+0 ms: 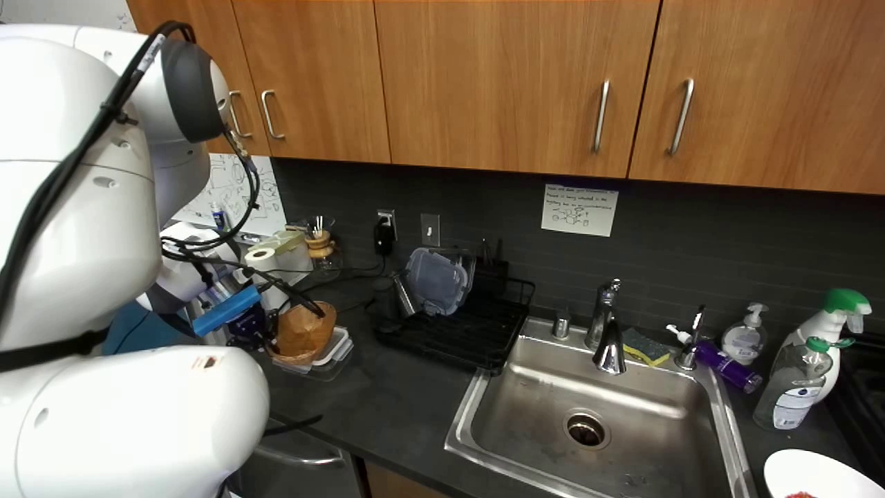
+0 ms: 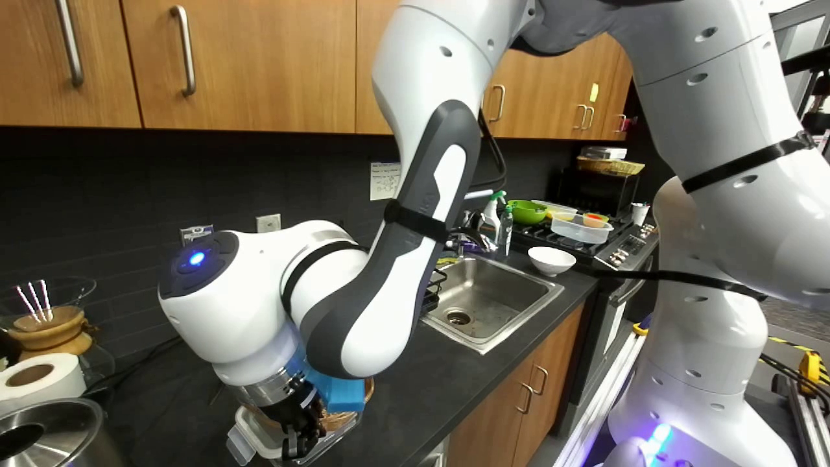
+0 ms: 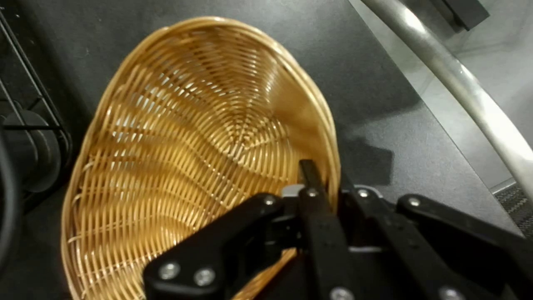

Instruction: Put the bowl on the lunch box

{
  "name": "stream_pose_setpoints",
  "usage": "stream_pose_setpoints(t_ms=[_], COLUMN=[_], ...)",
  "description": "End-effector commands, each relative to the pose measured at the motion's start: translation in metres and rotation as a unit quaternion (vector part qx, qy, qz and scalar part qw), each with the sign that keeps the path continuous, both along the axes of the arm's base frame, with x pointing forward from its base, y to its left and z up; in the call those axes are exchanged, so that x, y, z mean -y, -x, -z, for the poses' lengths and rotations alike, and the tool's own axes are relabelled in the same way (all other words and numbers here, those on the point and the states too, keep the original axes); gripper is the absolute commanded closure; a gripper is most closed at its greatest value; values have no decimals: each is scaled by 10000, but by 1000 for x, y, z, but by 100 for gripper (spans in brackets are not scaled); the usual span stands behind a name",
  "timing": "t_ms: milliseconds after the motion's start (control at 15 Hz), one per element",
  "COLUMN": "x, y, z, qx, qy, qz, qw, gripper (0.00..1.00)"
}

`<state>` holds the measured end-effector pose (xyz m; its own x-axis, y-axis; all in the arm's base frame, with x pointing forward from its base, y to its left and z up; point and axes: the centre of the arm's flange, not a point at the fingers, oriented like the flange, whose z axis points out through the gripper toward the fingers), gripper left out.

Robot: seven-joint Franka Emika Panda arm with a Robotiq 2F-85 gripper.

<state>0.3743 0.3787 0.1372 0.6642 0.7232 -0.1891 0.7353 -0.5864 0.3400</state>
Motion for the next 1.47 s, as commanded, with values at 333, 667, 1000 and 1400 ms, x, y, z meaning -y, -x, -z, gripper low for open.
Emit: stream_pose_setpoints(t_ms=[333,667,1000,1400], x=[-2,-7,-12,-18], y=[-3,-10,-17,-13], z=[-1,-8,-14,-21], qx=[85,209,308,424], qy=[-23,-175,-354,-492], qz=[56,121,162,167], qw=[9999,9996,9988,9977], gripper=[60,27,0,0])
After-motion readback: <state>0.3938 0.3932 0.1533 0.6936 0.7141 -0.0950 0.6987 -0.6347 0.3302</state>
